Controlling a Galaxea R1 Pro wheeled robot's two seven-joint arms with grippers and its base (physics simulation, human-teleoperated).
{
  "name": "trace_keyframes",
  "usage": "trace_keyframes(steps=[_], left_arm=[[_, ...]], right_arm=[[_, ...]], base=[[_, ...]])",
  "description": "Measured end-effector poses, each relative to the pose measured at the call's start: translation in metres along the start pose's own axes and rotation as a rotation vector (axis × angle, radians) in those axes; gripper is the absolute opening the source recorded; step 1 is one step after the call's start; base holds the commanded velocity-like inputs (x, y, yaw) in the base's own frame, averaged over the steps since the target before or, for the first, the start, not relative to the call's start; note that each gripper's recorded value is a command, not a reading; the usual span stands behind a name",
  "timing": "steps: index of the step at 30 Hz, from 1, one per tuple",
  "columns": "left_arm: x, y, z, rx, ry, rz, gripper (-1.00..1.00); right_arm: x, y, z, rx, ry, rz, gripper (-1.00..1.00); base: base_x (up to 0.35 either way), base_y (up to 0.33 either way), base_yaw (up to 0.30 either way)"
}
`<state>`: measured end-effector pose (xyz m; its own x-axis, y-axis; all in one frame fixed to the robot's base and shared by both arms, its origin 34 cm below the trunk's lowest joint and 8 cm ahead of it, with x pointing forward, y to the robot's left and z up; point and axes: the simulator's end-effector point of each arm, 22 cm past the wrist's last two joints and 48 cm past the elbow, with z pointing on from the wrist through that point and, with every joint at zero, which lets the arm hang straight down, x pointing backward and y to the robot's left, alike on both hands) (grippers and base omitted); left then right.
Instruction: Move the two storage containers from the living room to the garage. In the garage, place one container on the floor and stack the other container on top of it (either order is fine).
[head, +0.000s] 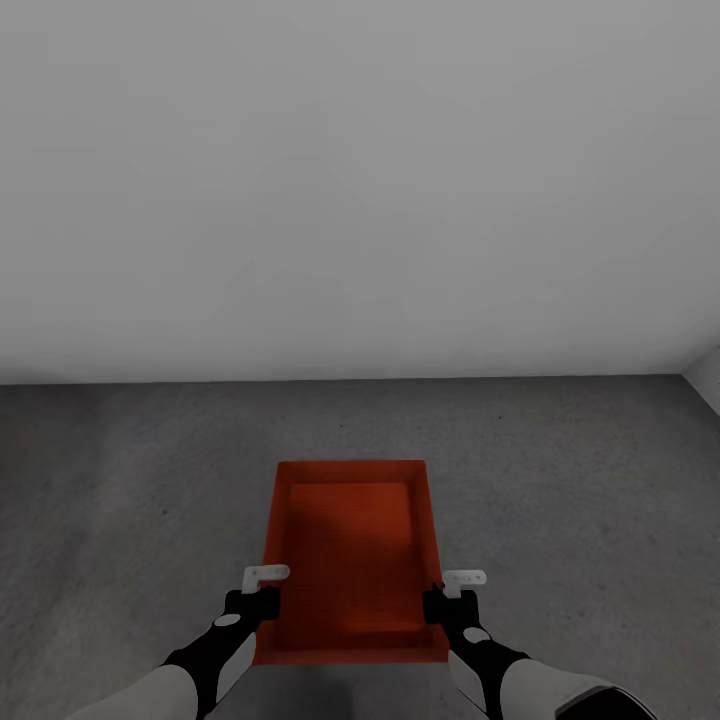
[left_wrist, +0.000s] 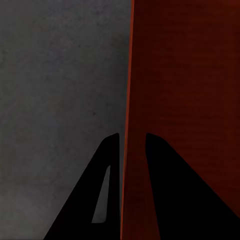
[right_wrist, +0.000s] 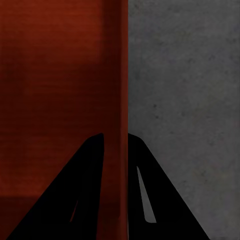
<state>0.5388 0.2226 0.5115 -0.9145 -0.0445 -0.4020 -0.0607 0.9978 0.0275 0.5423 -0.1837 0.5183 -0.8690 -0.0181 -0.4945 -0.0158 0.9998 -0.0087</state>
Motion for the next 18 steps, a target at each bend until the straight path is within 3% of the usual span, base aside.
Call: trace_keyframes(steps=[18], left_arm=[[-0.0001,0.0000,0.0000,0.000,0.001,0.001,-1.00]], right_arm=[[0.0005,0.0000,-0.0001,0.000,0.001,0.001,-1.00]], base=[[0.105,0.000,0.000]])
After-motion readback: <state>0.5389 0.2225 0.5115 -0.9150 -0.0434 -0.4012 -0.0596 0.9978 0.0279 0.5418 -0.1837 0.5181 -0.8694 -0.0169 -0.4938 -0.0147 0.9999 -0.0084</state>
